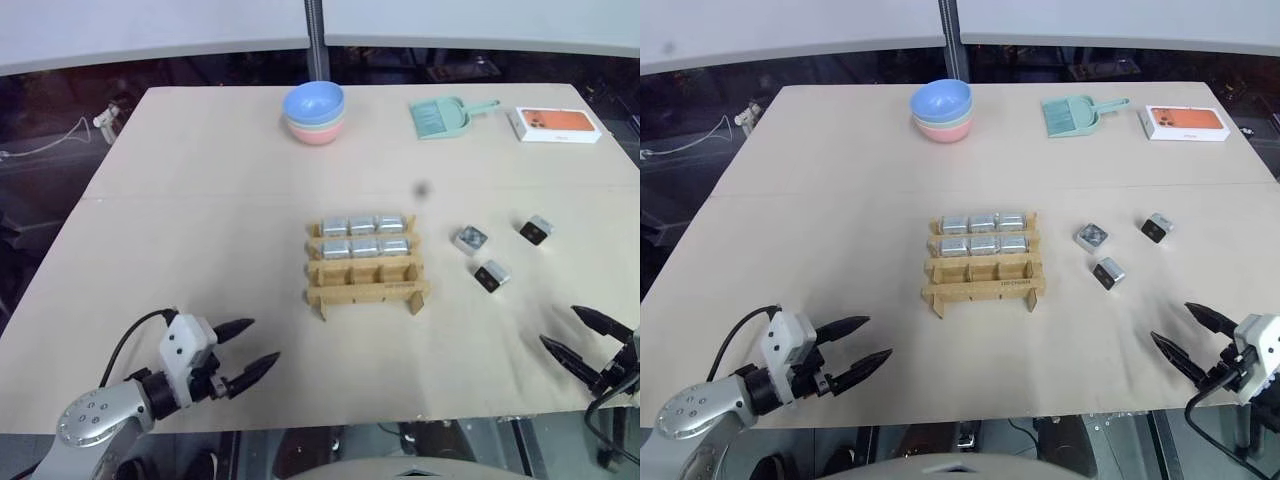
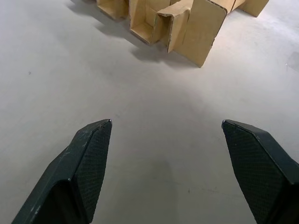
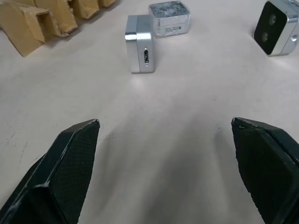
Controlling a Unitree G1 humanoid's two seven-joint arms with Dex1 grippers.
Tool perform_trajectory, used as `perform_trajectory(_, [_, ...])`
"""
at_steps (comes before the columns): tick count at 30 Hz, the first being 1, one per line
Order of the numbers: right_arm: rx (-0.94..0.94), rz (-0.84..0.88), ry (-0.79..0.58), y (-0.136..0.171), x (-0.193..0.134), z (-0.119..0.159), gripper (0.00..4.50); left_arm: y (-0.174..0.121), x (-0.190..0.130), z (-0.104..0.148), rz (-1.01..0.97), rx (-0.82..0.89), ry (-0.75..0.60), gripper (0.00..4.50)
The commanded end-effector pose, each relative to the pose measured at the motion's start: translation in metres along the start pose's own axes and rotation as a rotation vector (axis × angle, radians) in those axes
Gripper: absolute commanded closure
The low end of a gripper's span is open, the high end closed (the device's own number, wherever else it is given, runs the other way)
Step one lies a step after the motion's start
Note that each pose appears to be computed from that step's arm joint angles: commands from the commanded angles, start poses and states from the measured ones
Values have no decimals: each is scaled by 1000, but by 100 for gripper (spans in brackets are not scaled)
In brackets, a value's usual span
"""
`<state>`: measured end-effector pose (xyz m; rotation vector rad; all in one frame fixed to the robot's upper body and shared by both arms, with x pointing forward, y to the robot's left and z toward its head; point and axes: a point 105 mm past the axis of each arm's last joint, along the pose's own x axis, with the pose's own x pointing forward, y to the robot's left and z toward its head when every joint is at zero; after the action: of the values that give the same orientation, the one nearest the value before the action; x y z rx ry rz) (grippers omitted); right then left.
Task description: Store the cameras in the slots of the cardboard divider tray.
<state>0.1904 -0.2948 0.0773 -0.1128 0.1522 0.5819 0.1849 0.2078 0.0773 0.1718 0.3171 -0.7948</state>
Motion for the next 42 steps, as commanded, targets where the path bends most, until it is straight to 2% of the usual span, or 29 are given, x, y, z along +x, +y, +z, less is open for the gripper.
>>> perform_trajectory(1, [-30, -7, -25, -1, 0, 9, 0, 2, -2, 3, -4, 23, -4, 61])
perform_trajectory(15, [-2, -26, -27, -1, 4, 7, 0, 6, 2, 9, -32, 72, -27, 61])
perform_trajectory(21, [28, -79, -63, -11, 10, 13, 0, 13, -9, 41, -154, 138, -80, 61])
perform_trajectory(25, [49, -66, -82, -7, 23, 16, 0, 15, -18, 64, -283, 180, -96, 61])
perform_trajectory(30, [72, -76, -74, -6, 30, 13, 0, 11, -31, 79, -421, 236, -72, 61])
perform_trajectory(36, [63, -75, -86, 2, 39, 17, 0, 17, -39, 111, -476, 353, -46, 61])
perform_trajectory(42, [22, -84, -102, 3, 47, 25, 0, 25, -43, 134, -471, 370, -87, 61])
